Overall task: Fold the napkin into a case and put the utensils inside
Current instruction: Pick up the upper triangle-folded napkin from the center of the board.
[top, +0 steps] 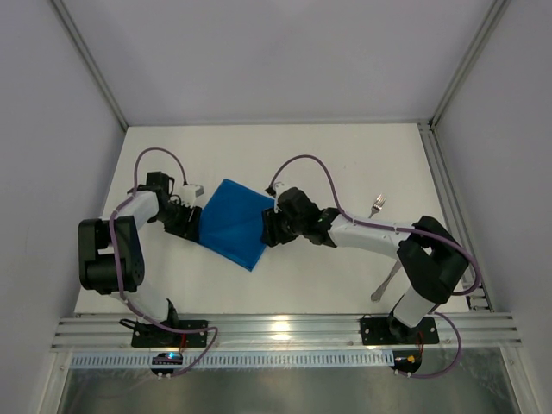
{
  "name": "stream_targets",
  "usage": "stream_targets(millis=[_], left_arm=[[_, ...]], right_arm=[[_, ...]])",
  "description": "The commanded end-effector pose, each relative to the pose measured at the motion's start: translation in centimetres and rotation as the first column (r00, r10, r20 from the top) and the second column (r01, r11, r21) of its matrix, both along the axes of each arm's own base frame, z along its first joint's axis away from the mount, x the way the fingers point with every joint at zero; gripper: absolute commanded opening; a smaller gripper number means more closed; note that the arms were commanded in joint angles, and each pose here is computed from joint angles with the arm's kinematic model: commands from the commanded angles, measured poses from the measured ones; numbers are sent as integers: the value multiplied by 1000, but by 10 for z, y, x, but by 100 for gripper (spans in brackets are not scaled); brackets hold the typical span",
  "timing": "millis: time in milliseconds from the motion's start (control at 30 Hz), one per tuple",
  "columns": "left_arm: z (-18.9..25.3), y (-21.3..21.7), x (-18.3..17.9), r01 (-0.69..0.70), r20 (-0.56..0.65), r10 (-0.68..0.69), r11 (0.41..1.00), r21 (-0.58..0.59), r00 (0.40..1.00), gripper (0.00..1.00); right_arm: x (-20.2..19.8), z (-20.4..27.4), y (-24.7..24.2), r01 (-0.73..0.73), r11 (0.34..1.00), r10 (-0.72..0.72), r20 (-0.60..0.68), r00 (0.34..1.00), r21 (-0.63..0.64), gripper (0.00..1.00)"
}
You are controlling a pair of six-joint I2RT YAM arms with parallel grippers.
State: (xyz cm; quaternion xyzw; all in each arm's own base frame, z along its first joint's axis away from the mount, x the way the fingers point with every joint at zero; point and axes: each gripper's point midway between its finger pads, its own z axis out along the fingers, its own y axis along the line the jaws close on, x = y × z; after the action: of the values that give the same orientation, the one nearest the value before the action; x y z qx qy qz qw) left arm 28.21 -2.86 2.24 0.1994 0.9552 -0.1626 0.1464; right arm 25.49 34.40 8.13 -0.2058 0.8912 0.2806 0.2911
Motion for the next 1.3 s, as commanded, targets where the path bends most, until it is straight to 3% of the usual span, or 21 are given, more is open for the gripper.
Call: stream_targets(millis=[0,300,467,633,767,933,1100,1267], left_arm=[[0,-3,6,28,41,-27,999,-23,999,52],[3,-2,5,57,43,-56,998,-19,997,44],[12,-1,9,72,72,-71,997,-14,995,27],[14,-15,-1,103,44,-99,990,-94,994,8],[16,-17,-4,106,42,-102,989,-105,994,0],[26,-20,-11,111,43,-107,987,-118,993,0],[34,-24,-22,109,33,-106,984,-144,994,0],[39,-29,-32,114,32,-110,979,-170,993,0]], right_arm=[[1,8,14,-14,999,13,17,1000,44,52],[-2,5,14,-22,999,22,2,1000,41,52],[-3,4,16,-30,998,31,-4,1000,50,51],[-11,4,30,-91,994,91,7,996,63,51],[-17,1,36,-110,992,109,6,994,68,51],[-21,-4,28,18,995,-10,-85,996,100,51],[-50,-27,13,244,960,-184,-350,919,137,55],[-57,-33,4,399,893,-274,-448,851,211,60]])
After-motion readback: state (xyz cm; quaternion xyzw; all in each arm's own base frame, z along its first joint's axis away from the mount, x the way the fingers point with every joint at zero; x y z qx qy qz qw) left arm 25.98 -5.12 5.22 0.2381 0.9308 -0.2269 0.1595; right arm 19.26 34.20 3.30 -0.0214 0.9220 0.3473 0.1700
